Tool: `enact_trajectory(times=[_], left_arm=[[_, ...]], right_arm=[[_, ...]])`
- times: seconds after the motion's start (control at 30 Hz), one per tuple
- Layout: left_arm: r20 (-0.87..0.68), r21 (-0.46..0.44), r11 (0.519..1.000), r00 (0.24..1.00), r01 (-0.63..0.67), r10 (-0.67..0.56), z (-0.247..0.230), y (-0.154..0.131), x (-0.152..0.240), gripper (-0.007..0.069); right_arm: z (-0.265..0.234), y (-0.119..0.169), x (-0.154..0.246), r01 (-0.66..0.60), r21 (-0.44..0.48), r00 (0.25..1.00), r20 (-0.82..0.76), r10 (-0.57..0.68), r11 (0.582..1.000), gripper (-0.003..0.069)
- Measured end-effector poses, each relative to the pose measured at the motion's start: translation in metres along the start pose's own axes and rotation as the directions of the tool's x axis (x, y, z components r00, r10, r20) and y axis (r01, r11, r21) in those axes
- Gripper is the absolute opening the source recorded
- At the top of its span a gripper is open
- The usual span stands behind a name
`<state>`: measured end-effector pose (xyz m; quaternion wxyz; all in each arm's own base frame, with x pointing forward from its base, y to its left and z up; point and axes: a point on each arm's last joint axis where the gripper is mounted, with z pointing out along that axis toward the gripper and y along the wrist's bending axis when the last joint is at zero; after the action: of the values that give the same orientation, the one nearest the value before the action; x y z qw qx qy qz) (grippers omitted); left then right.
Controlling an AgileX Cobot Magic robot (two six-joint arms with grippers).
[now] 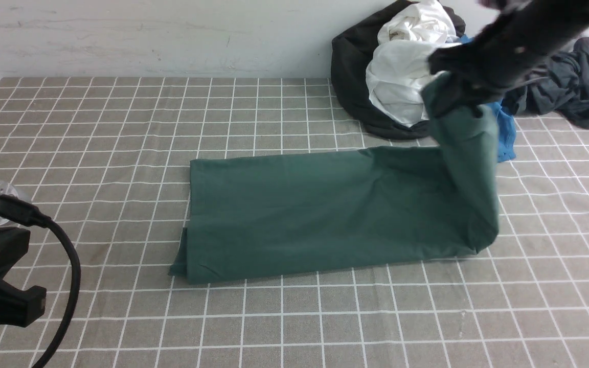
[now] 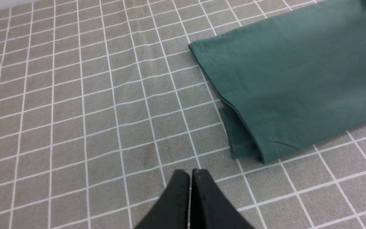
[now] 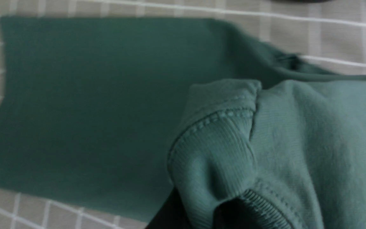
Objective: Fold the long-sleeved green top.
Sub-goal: Use the right arm to drag the right edge of the fabric to the left and folds it over the left edge
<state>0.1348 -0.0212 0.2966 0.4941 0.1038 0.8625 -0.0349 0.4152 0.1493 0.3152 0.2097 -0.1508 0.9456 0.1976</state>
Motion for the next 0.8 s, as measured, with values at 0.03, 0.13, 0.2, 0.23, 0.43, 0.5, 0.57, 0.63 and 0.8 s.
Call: enact_trajectory(times=[0.03,0.13,0.2,0.23,0.43,0.5,0.57,0.63,0.8], left_arm=[[0.000,0.000,1.000,1.000,0.000,0.000,0.000,0.000,0.000,-0.0008],[0.000,0.000,1.000,1.000,0.000,0.000,0.000,0.000,0.000,-0.0008],[0.000,0.000,1.000,1.000,0.001,-0.001,0.000,0.000,0.000,-0.0008],[0.000,0.000,1.000,1.000,0.001,-0.001,0.000,0.000,0.000,-0.0008],[0.000,0.000,1.000,1.000,0.001,-0.001,0.000,0.000,0.000,-0.0008],[0.000,0.000,1.000,1.000,0.001,-0.001,0.000,0.000,0.000,-0.0008],[0.000,0.000,1.000,1.000,0.001,-0.001,0.000,0.000,0.000,-0.0008],[0.000,0.000,1.000,1.000,0.001,-0.001,0.000,0.000,0.000,-0.0008],[0.000,0.002,1.000,1.000,0.004,-0.004,0.000,0.000,0.000,-0.0008]], right_arm=[[0.010,0.016,0.000,0.029,-0.028,1.000,0.004,-0.029,0.999,0.0003],[0.047,0.065,0.004,0.121,-0.103,0.993,0.023,-0.119,0.987,0.0003],[0.074,0.093,0.010,0.147,-0.139,0.989,0.027,-0.145,0.979,0.0003],[0.087,0.101,0.015,0.156,-0.156,0.988,0.025,-0.154,0.975,0.0003],[0.147,0.133,0.031,0.134,-0.217,0.991,0.045,-0.127,0.967,0.0007],[0.155,0.137,0.030,0.110,-0.230,0.993,0.076,-0.095,0.967,0.0026],[0.158,0.137,0.028,0.098,-0.236,0.991,0.107,-0.075,0.967,0.0069],[0.157,0.138,0.025,0.100,-0.238,0.988,0.140,-0.068,0.966,0.0115],[0.145,0.137,0.012,0.166,-0.236,0.975,0.187,-0.123,0.957,0.0293]])
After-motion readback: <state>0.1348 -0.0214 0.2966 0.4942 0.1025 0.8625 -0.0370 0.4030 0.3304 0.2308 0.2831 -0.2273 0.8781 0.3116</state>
